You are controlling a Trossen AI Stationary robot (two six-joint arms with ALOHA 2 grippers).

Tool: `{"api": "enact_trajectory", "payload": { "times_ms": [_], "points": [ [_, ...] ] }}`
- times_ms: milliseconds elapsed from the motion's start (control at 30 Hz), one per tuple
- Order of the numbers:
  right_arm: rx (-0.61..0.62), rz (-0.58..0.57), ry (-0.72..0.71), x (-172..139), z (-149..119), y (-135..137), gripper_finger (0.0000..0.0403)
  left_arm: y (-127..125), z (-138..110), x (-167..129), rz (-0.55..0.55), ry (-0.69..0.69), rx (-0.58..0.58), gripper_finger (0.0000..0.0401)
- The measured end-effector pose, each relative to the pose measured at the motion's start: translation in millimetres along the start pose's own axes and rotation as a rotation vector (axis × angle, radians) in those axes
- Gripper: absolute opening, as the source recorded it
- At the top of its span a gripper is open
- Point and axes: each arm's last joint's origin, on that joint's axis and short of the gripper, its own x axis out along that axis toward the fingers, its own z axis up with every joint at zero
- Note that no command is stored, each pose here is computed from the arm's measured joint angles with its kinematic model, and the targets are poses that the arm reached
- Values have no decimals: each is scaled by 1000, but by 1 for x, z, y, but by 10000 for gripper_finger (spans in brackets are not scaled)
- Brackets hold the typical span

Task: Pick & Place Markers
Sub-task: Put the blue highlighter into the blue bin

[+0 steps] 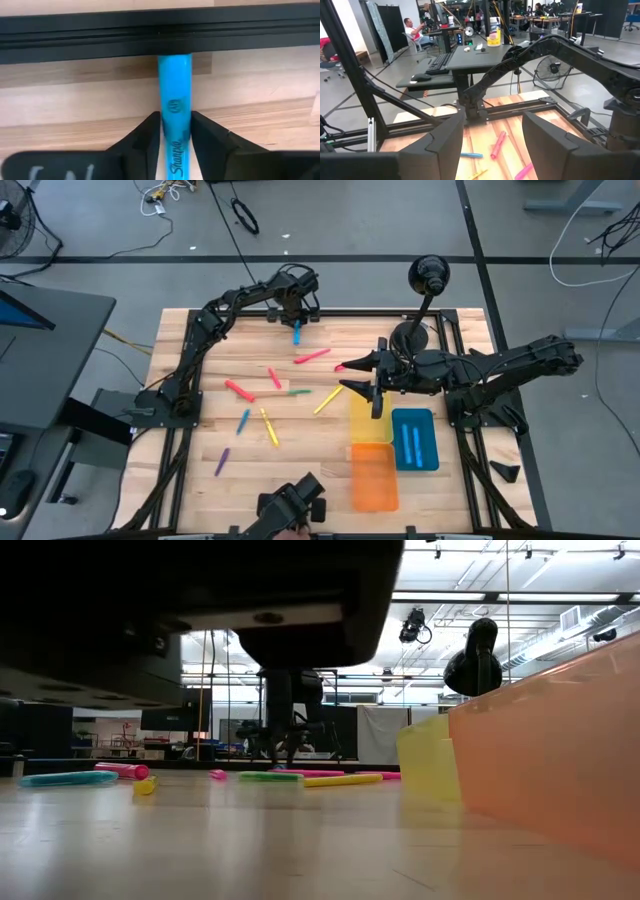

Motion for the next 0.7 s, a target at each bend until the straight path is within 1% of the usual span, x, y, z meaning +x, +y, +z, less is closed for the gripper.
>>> {"api": "enact_trajectory", "payload": {
  "times_ms": [167,433,600,700],
  "points": [
    [0,-1,0,0,0,0,206,0,0,0,-9,11,31,67],
    [3,-1,-4,0,0,0,206,0,-3,-3,-33,57,40,66],
    [43,3,-36,0,4,0,206,-1,-5,-19,-85,73,106,66],
    [43,4,-40,0,4,0,206,-2,-7,-33,-95,41,147,66]
  ]
}}
